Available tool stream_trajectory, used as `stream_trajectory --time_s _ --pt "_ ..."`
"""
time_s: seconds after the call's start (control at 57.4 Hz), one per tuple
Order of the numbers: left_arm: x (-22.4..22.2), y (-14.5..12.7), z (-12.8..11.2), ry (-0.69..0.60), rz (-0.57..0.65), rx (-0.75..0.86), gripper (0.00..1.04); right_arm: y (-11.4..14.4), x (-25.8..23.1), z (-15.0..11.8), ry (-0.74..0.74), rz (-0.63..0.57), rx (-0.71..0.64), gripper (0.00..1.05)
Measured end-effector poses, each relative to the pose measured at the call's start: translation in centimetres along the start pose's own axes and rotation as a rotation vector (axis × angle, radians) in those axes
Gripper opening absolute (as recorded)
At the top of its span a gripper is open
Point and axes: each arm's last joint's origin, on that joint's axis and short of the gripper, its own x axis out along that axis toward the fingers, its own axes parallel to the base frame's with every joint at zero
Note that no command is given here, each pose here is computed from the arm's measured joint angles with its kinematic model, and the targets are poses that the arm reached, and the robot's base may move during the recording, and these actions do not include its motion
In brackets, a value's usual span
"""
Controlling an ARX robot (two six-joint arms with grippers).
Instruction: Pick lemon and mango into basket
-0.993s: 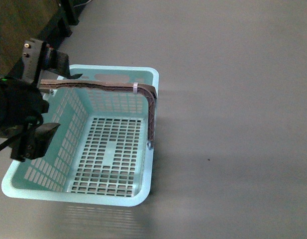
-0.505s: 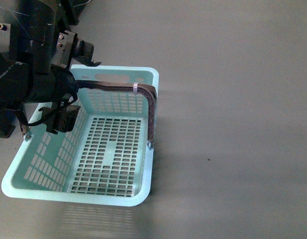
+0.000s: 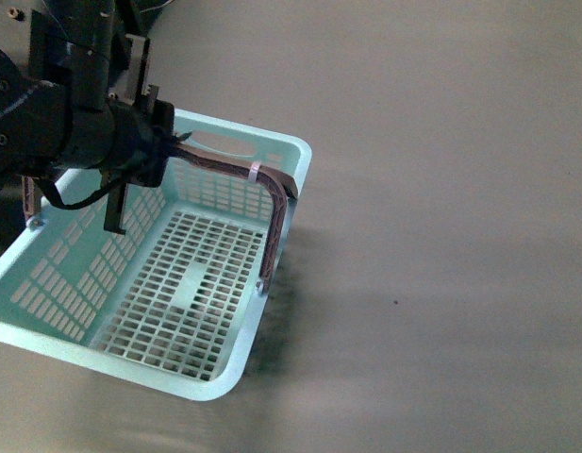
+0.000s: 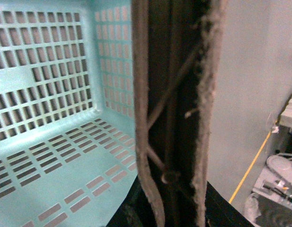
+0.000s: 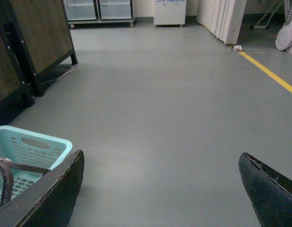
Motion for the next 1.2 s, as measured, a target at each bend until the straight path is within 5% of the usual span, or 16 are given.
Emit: stream_trajectory --time_s 0.209,0.435,0.592,1.201 --pt "-5.4 -2.0 1.3 -0.003 -0.079 -0.06 0.07 0.0 0.0 0.0 0.0 0.0 0.0 0.96" --pt "-19.2 -8.0 3.7 -0.008 -0.34 -0.131 0.07 0.0 0.0 0.0 0.0 0.0 0.0 0.96" --pt "-26.1 -9.1 4.5 -0.014 -0.445 -0.149 0.07 0.0 0.0 0.0 0.0 0.0 0.0 0.96" --pt "-29.2 -9.8 4.8 -0.001 -0.503 -0.133 0.07 0.0 0.0 0.0 0.0 0.0 0.0 0.96"
